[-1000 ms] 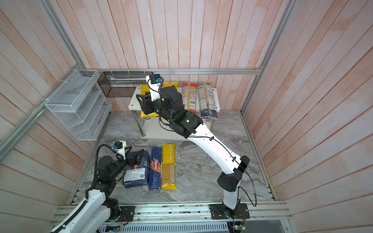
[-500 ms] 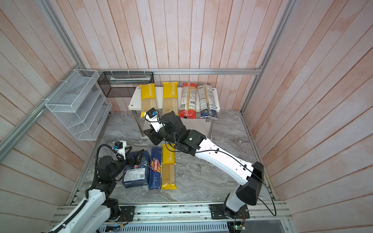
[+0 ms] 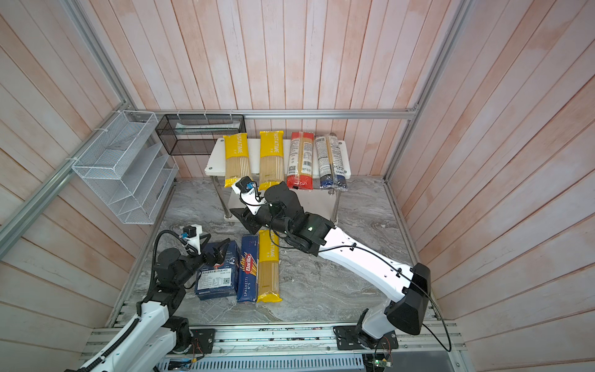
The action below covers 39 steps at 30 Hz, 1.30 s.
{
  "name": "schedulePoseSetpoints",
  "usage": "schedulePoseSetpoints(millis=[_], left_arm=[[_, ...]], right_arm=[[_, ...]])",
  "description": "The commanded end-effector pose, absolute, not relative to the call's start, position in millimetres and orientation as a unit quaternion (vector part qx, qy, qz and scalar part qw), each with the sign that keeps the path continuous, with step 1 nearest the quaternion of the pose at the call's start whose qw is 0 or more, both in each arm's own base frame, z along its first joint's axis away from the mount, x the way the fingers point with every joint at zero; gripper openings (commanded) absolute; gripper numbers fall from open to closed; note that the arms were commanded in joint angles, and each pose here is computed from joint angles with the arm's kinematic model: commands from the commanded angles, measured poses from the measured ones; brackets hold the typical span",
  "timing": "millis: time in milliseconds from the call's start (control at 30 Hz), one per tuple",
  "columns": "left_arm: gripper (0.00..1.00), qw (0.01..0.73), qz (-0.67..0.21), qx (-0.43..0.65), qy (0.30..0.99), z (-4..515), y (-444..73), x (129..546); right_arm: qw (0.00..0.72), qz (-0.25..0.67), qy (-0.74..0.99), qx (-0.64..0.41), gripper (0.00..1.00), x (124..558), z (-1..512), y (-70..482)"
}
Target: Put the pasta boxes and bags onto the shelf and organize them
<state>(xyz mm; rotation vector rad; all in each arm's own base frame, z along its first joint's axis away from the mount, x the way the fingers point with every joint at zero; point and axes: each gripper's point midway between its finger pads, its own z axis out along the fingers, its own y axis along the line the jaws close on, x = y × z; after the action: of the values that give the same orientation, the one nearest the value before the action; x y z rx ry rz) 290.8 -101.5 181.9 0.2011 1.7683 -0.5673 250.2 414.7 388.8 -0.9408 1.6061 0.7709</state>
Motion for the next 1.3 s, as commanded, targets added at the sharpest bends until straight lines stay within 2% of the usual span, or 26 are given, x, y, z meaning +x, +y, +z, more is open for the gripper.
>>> schedulePoseSetpoints(millis=[0,1267], left_arm=[[1.00,0.599,-0.243,0.086,0.758,183.1,-100.2,290.1],[1.00,0.605,-0.240,0.083,0.755,184.7,-98.4,287.5]], right_arm=[[0.550,0.324,0.659,-0.398,0.44,254.6,400.1,421.9],[0.539,0.325,0.657,-0.415,0.44,303.0,394.3,475.7]])
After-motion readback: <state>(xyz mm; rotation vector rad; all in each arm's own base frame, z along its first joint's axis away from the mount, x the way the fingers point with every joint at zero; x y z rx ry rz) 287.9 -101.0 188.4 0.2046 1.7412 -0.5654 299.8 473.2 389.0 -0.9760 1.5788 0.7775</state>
